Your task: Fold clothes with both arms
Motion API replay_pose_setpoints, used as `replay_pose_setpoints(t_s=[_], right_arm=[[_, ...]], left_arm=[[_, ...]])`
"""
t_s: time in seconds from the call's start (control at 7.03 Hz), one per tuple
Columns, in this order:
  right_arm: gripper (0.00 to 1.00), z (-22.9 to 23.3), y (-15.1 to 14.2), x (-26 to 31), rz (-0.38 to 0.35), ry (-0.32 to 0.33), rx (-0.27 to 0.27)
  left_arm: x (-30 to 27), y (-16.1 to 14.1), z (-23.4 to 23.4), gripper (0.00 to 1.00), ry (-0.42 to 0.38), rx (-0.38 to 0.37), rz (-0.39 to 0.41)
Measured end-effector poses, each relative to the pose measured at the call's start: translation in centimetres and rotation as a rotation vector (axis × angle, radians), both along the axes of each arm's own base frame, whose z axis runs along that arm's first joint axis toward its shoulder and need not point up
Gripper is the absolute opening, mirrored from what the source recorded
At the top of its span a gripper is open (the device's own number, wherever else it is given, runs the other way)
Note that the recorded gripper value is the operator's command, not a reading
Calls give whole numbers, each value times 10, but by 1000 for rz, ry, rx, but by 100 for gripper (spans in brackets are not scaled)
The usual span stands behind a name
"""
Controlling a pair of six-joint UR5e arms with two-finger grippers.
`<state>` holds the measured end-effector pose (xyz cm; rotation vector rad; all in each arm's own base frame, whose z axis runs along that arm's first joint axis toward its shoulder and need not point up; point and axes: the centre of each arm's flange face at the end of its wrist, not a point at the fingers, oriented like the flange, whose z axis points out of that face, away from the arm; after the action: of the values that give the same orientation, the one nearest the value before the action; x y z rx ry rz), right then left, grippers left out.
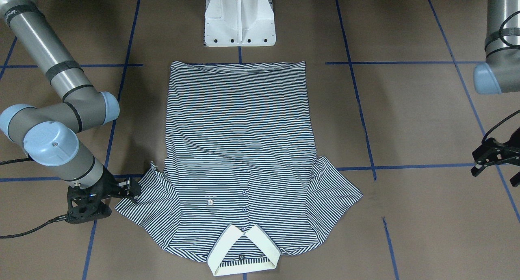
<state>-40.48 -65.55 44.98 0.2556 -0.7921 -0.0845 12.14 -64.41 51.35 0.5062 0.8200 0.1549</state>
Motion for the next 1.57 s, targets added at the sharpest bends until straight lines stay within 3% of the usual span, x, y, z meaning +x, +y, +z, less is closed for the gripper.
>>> replay_pose_setpoints(t_s=[0.14, 0.85, 1.28, 1.57], right_arm=[[0, 0, 0, -1, 1, 2, 0], [0, -21, -4, -1, -7, -24, 20], [0, -83, 9, -9, -64, -121, 71], [0, -135, 12, -36, -85, -138, 94]], left_arm=[[0, 0, 0, 100, 0, 1, 0], [0, 1, 0, 100, 3, -1, 0], [0, 2, 4, 100, 1, -4, 4], [-2, 4, 8, 100, -3, -7, 6]])
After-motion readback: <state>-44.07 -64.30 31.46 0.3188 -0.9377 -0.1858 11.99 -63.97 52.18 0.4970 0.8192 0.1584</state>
